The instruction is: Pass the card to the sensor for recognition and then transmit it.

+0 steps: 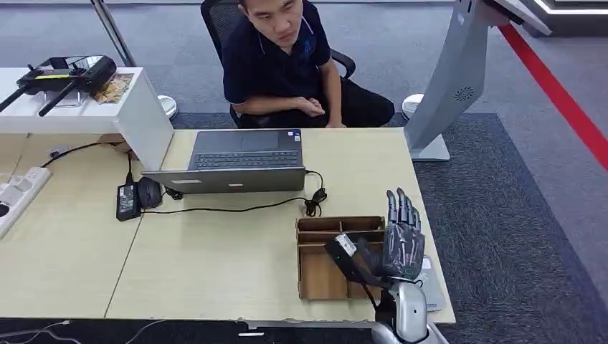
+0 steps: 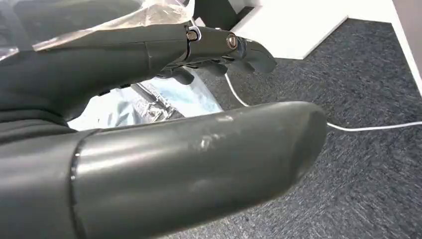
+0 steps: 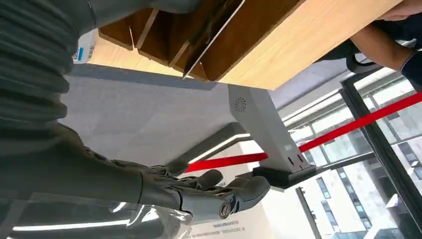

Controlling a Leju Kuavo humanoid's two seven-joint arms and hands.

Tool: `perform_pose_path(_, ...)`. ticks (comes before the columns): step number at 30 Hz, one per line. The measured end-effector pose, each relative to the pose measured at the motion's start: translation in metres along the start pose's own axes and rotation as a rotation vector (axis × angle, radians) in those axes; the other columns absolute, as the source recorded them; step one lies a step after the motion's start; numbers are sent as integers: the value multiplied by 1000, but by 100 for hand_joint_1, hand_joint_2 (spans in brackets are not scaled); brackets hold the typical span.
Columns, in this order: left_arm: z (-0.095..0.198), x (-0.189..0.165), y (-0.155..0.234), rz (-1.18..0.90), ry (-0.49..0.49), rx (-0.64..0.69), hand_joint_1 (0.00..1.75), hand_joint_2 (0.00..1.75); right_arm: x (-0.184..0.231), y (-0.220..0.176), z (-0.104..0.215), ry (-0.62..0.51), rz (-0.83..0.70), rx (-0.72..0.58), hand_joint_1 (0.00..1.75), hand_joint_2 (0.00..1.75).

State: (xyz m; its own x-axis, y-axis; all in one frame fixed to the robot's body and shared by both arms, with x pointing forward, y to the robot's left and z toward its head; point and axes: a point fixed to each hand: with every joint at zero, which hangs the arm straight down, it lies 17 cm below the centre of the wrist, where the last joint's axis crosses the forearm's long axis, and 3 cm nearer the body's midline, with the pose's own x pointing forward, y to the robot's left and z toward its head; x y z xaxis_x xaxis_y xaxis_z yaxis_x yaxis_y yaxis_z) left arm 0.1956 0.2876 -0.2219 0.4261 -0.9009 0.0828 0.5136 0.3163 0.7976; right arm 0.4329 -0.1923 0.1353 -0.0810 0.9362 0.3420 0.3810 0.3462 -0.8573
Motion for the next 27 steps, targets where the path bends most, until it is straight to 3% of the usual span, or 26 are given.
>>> perform_pose_path(14,0,0,0,1,0,0,0,0,0,0,0,0,0,0,24,175)
perform_pose_path(27,0,0,0,1,0,0,0,0,0,0,0,0,0,0,31,175)
